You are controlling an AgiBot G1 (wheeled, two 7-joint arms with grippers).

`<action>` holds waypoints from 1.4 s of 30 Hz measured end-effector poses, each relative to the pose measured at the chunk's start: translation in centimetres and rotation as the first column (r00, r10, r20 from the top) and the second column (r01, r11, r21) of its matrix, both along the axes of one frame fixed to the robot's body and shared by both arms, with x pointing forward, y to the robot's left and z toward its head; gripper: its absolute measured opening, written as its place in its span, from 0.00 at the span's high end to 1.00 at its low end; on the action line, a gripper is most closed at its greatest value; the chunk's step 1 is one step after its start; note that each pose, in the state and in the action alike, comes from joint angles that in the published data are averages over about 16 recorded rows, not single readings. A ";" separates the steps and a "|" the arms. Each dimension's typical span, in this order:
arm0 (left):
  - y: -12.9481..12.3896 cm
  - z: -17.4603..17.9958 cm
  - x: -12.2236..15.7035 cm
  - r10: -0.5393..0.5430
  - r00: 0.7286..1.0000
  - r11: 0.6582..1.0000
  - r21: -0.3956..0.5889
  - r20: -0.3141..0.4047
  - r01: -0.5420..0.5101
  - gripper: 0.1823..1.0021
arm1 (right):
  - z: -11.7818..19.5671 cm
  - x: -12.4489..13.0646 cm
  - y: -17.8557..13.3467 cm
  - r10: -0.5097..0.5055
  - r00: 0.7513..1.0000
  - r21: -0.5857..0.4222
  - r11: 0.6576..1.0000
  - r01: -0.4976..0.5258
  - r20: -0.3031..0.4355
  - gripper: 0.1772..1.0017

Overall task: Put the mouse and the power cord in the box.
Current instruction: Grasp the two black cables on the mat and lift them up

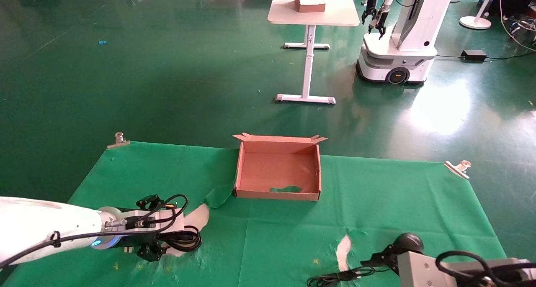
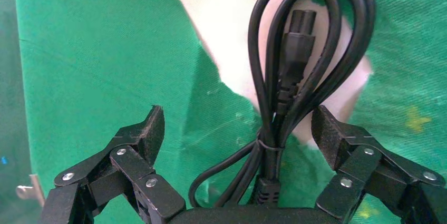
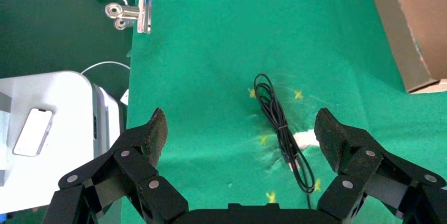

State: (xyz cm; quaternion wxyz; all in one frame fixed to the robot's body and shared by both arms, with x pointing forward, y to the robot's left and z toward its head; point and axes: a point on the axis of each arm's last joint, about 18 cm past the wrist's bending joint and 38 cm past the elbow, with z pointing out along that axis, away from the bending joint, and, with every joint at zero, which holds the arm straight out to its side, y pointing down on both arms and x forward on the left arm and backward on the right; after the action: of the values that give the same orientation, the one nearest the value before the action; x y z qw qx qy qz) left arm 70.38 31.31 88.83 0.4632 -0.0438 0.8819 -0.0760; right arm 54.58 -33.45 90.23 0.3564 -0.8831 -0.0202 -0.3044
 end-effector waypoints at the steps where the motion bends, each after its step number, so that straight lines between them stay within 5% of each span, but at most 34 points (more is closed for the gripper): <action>1: 0.0 0.0 0.0 -0.002 1.000 1.000 -0.002 -0.002 0.002 0.00 | -0.1 0.2 0.0 -0.004 1.000 -0.010 1.000 0.004 0.001 0.00; 26: 0.1 0.2 -0.2 -0.022 1.000 1.000 -0.008 -0.013 0.021 0.00 | -3.0 12.0 7.2 -0.044 0.996 -0.327 0.942 0.067 0.078 0.00; 42: 0.1 0.2 -0.2 -0.021 1.000 1.000 -0.009 -0.014 0.021 0.04 | -4.1 13.8 8.2 -0.072 0.996 -0.346 0.934 0.089 0.061 0.04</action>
State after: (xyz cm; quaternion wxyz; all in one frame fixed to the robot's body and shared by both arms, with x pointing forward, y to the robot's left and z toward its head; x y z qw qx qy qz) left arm 70.17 31.45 89.06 0.4560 -0.0372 0.8852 -0.0844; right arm 68.35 -25.24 86.15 0.1812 -0.9248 -0.0460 -0.3312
